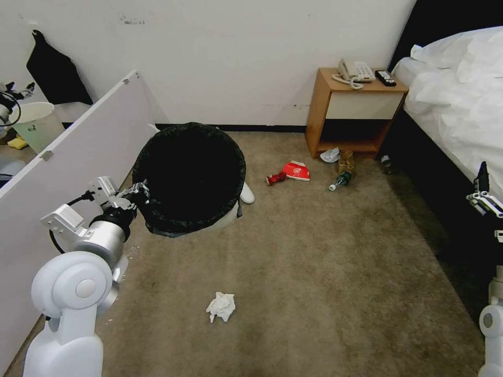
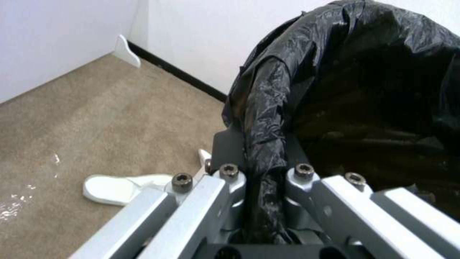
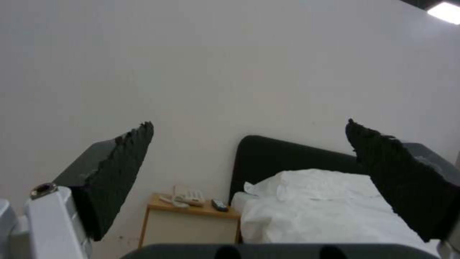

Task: Pick up the trash bin, then pick up the garbage from the floor and place it into the trash bin.

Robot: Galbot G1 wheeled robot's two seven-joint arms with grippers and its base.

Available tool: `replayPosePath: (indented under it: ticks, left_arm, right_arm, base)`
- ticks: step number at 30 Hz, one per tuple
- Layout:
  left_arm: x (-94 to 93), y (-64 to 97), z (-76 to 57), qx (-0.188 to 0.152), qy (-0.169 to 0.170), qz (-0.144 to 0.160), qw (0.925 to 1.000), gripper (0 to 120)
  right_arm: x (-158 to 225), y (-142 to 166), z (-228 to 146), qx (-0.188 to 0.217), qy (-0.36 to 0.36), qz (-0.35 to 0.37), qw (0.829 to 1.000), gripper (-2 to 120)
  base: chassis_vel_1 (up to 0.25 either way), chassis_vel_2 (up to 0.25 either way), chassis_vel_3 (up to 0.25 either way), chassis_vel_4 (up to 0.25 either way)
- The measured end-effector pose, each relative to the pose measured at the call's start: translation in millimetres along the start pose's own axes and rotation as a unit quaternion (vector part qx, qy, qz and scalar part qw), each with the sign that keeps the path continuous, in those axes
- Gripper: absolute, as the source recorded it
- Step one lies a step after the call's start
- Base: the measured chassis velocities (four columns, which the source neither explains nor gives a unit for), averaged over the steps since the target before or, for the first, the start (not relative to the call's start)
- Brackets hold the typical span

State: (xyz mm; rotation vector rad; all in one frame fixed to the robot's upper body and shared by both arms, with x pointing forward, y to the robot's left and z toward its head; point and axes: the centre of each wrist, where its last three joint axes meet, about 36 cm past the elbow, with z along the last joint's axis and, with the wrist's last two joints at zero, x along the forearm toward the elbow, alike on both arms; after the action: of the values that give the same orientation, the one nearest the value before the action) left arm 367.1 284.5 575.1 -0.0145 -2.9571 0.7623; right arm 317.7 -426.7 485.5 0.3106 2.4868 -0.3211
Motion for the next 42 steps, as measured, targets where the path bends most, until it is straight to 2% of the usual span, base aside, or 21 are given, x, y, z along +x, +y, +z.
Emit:
replayPosePath:
  ticks: [10,22,32,42]
  left_arm:
    - [-0.7,0.3,-0.4,0.000,-0.004,0.001,1.0000,4]
    - [-4.5,0.8,-0.5,-0.002,-0.020,-0.003,0.9998,4]
    - [-5.7,2.1,1.5,-0.004,-0.033,-0.007,0.9994,4]
    - [-5.5,0.9,2.8,-0.003,-0.031,0.001,0.9995,4]
  right_arm:
    - [-0.4,-0.1,0.5,0.000,0.002,0.003,1.000,100]
    - [0.2,0.0,5.2,0.005,0.004,0.005,1.000,100]
    - [0.3,0.9,6.0,0.004,0.004,0.003,1.000,100]
    - [0.4,1.0,6.0,0.003,0.003,0.003,1.000,100]
  base:
    - [-0.026,0.026,0.017,-0.022]
    - [-0.124,0.128,0.146,-0.128]
    - [0.000,0.000,0.000,0.000]
    - [0.000,0.000,0.000,0.000]
